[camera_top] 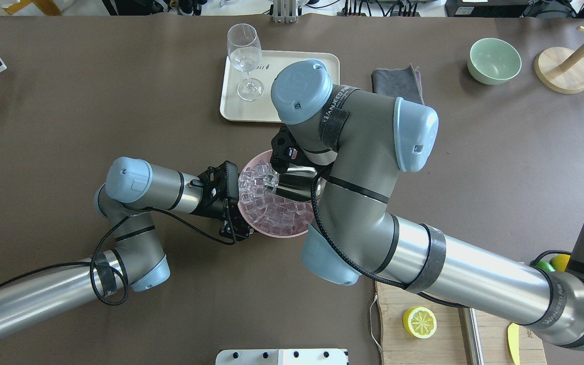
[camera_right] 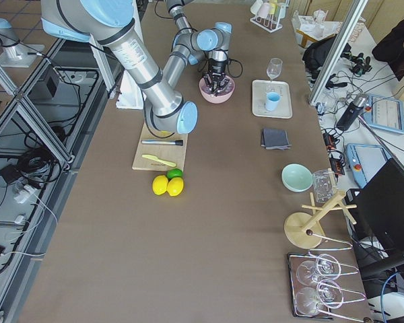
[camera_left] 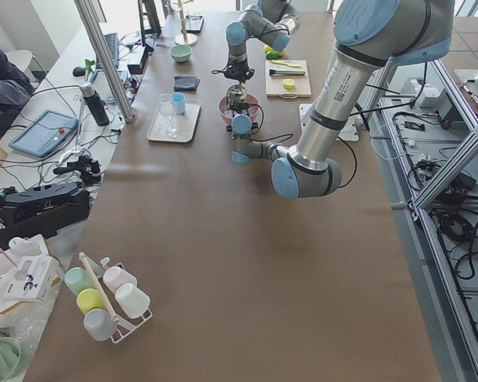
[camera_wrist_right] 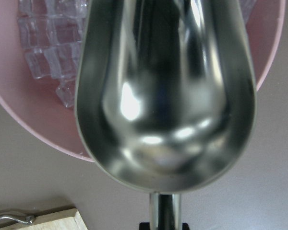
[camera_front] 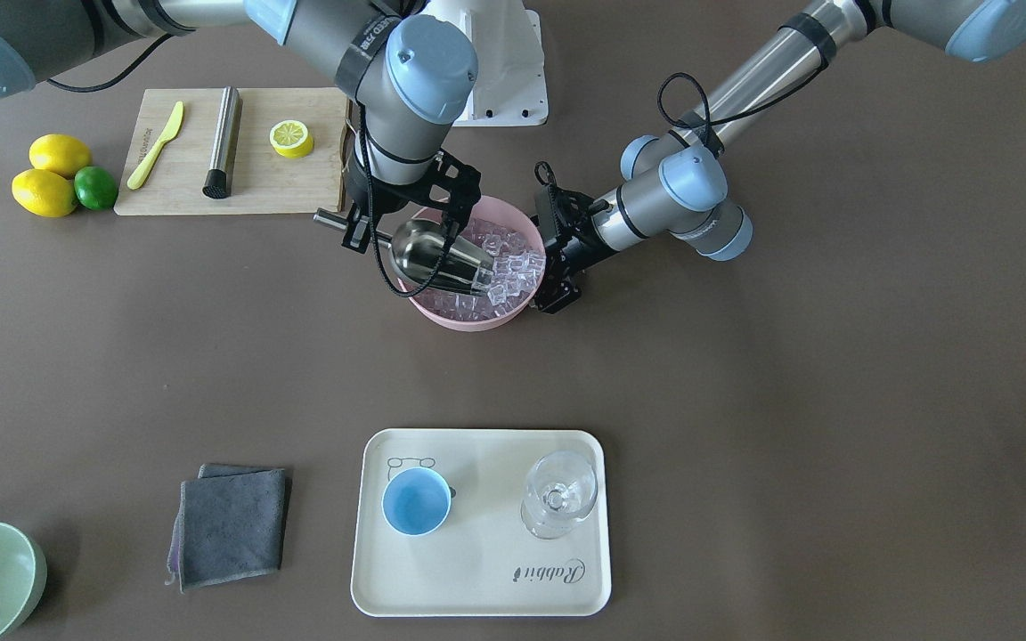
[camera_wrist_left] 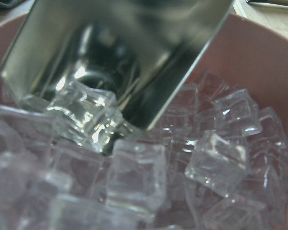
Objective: Put ice in cup with scoop
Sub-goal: 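Push the scoop through the ice cubes with the right gripper, left gripper holding the bowl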
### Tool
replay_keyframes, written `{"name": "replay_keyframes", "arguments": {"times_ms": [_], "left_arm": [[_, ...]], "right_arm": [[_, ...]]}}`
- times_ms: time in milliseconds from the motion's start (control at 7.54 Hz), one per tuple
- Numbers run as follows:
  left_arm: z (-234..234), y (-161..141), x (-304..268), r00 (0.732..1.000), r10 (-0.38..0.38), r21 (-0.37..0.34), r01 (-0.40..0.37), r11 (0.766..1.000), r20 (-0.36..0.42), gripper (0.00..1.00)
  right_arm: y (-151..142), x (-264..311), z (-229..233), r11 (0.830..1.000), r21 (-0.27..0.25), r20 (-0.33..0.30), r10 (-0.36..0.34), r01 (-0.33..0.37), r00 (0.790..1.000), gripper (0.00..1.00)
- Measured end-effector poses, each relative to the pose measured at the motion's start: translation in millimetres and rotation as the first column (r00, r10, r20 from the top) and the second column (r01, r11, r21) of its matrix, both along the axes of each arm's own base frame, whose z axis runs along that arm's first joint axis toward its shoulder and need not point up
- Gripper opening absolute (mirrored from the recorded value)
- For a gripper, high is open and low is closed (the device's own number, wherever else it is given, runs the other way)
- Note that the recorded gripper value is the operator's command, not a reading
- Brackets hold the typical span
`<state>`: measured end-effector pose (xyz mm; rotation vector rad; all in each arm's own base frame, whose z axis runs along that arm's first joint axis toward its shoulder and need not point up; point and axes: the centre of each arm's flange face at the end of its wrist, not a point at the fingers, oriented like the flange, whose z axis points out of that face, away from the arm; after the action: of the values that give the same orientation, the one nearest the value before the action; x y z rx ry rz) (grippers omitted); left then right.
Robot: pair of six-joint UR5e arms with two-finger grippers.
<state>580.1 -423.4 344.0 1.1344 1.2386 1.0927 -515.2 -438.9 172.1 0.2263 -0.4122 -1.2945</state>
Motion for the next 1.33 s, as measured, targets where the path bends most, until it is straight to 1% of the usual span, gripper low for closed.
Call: {"name": "replay_keyframes", "arguments": {"times_ms": [796,1327], "left_arm": [[1,0,0,1.0,0.001,-0.001,-0.001,1.0,0.002,0.98],[0,0,0,1.0,0.002,-0.002,-0.002,1.0,0.003,0.98]], "right_arm": [[3,5,6,0.996,-0.009,0.067,0.089,-0.088,0.994,0.0],[11,18,9,0.994,-0.008,0.097,0.111,-0.111,0.989,0.0]]}}
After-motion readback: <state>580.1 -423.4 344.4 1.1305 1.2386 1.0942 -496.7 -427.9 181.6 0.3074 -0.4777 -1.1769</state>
